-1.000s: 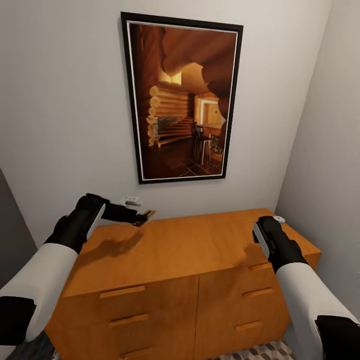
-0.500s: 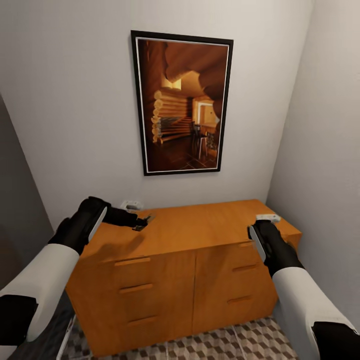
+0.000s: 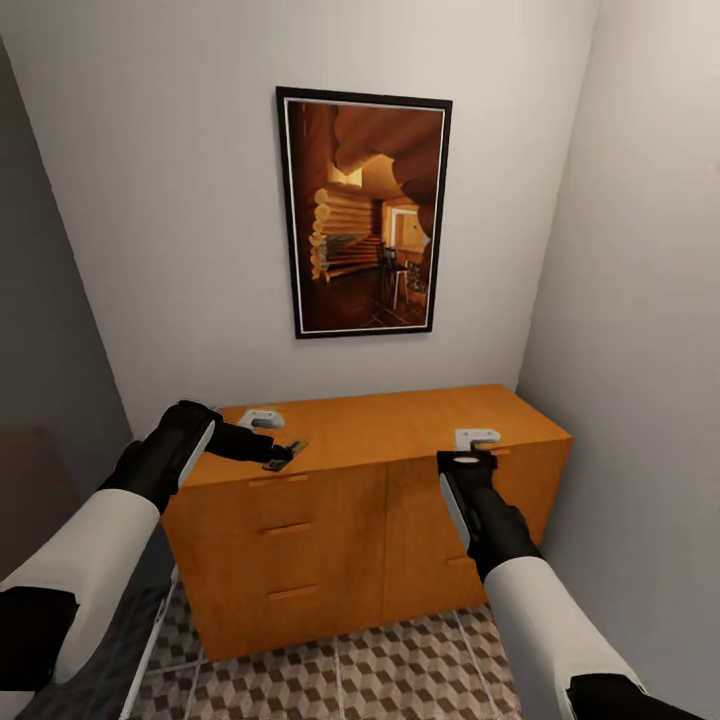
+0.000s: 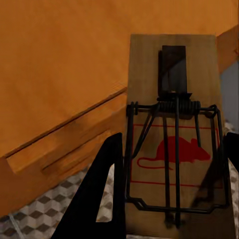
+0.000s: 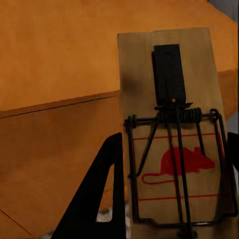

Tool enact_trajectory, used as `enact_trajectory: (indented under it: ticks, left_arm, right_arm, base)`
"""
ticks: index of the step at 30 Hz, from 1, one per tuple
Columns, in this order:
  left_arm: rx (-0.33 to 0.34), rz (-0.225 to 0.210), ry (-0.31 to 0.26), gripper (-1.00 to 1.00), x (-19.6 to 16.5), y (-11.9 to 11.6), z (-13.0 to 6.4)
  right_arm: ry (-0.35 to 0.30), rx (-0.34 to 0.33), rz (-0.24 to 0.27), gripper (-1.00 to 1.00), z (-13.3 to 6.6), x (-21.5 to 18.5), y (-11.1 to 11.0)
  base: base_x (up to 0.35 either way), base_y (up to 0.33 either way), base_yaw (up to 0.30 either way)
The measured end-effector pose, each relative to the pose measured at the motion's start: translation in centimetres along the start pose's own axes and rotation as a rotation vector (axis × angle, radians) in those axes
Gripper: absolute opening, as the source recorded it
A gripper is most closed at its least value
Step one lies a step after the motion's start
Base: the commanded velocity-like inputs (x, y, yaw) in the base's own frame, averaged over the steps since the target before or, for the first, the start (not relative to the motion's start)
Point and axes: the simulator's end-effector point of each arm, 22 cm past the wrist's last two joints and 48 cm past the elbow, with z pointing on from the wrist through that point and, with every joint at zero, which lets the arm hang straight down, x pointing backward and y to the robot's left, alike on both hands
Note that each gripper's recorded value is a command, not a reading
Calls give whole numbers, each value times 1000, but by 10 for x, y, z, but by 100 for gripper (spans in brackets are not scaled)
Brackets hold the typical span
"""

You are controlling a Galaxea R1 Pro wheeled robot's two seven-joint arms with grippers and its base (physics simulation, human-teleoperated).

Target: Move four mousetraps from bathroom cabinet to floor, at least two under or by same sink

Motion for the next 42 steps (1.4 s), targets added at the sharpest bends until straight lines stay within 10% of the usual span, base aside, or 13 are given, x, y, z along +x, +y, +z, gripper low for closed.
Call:
enact_trajectory:
  ticks: [19,42]
  left_arm:
    - [17,-26,66,-100,26,-6,23]
    - [-54,-38,91,-100,63,14,58]
  right_arm:
    - [-233,28,11,-100,-3,-17,-3]
    - [9,29,-83,-100,4,64,-1]
  base:
    - [-345,0,0]
    - [-346,0,0]
